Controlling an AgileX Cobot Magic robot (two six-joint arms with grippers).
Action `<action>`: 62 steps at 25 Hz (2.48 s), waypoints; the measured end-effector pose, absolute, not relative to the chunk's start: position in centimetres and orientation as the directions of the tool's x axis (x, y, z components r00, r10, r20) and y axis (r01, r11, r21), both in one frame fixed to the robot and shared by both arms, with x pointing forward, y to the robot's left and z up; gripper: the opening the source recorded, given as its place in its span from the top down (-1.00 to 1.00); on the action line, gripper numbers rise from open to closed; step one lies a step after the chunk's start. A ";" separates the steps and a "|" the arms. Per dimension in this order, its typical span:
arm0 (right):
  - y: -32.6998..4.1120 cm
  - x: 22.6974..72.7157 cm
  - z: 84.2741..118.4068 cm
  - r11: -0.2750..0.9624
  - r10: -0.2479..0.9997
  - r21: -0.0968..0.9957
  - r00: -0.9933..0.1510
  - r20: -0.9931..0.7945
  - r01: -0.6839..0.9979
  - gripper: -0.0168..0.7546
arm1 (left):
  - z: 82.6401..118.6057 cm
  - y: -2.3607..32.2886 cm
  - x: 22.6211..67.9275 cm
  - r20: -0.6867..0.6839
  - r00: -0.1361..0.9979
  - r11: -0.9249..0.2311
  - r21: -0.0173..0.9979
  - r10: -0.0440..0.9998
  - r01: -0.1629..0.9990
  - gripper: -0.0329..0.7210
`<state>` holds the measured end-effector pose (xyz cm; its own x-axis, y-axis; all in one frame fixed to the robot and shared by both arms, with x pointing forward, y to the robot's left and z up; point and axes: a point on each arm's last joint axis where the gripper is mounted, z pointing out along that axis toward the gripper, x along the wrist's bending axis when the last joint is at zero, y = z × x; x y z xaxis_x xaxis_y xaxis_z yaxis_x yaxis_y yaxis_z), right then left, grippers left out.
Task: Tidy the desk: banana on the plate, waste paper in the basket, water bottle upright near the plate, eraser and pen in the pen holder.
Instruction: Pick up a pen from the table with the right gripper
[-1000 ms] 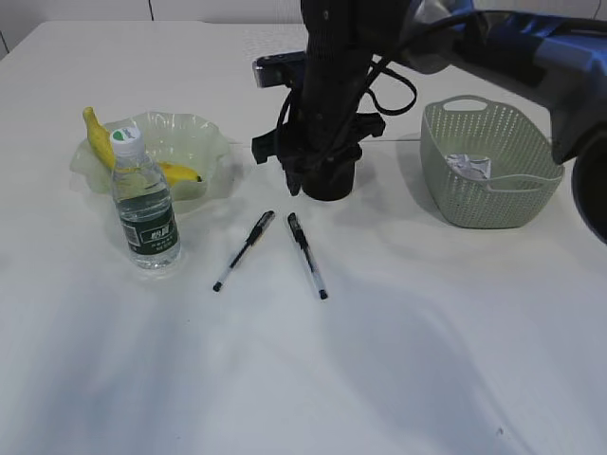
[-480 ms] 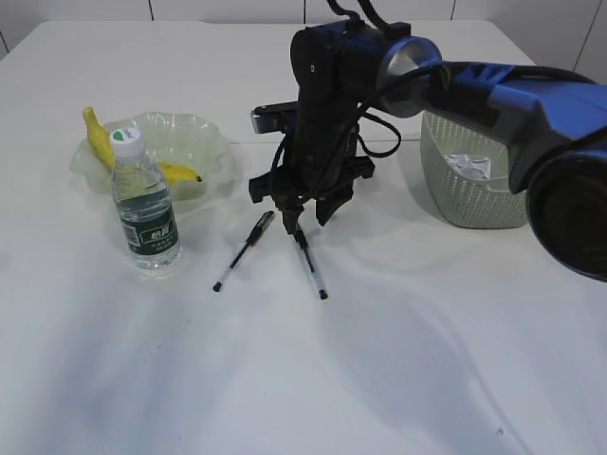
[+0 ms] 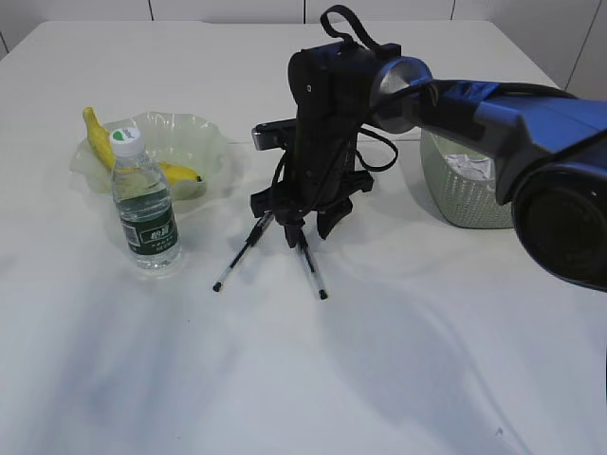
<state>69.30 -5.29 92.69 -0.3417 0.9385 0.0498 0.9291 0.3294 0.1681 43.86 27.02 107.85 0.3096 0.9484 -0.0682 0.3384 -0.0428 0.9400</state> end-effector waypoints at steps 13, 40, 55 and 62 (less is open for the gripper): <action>-5.2 69.4 90.8 0.331 0.939 0.134 -0.340 0.046 0.934 0.00 | 107.5 27.0 44.1 -0.074 0.308 -0.043 0.934 0.948 0.356 -0.55; -5.0 69.4 90.4 0.325 0.940 0.129 -0.335 0.066 0.937 0.42 | 107.1 27.0 44.4 -0.079 0.307 -0.043 0.928 0.948 0.371 -0.55; -4.9 69.5 90.5 0.325 0.939 0.136 -0.336 0.073 0.936 0.81 | 107.1 27.0 44.4 -0.079 0.307 -0.043 0.928 0.948 0.371 -0.55; -4.8 69.8 91.3 0.322 0.938 0.165 -0.338 0.079 0.932 0.81 | 107.1 27.0 44.4 -0.079 0.307 -0.043 0.928 0.948 0.371 -0.55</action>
